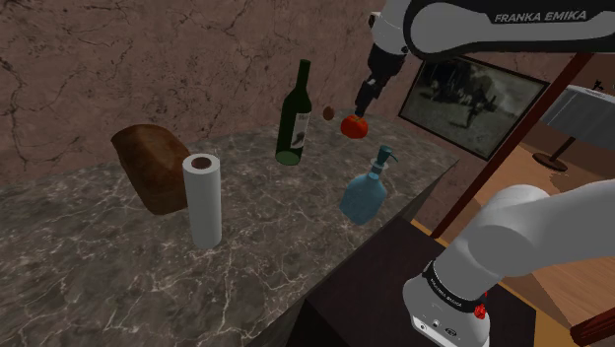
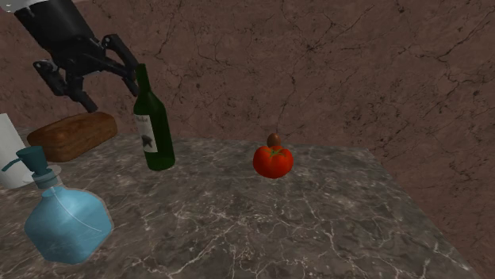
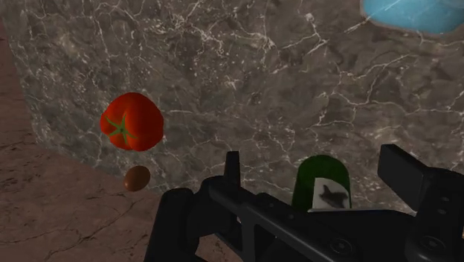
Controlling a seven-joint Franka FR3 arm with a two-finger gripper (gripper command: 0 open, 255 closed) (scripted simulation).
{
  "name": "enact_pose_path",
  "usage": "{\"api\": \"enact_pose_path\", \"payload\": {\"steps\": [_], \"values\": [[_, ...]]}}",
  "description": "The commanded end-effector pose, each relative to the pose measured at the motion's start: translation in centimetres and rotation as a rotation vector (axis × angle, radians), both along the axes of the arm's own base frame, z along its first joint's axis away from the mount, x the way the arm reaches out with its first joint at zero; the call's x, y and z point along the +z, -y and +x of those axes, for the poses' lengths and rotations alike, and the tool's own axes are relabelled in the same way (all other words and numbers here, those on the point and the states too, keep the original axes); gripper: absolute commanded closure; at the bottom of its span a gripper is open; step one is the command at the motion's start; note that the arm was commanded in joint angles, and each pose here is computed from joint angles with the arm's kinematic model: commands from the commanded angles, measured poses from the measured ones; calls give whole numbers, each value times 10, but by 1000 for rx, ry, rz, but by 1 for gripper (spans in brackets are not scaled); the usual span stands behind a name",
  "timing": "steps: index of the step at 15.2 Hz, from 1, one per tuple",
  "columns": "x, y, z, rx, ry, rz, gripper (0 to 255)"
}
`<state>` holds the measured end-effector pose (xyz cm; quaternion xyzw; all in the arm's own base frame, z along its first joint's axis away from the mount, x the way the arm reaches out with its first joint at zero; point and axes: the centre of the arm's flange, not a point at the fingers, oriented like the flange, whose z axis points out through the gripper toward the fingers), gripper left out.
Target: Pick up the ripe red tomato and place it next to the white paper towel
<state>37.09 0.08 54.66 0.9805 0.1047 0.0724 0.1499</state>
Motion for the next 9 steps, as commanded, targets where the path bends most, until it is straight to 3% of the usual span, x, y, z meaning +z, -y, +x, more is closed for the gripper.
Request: {"api": "enact_pose_path", "payload": {"steps": [1, 9], "values": [[-21, 2, 11, 2, -9, -53, 0], [-104, 37, 63, -1, -49, -260, 0]]}}
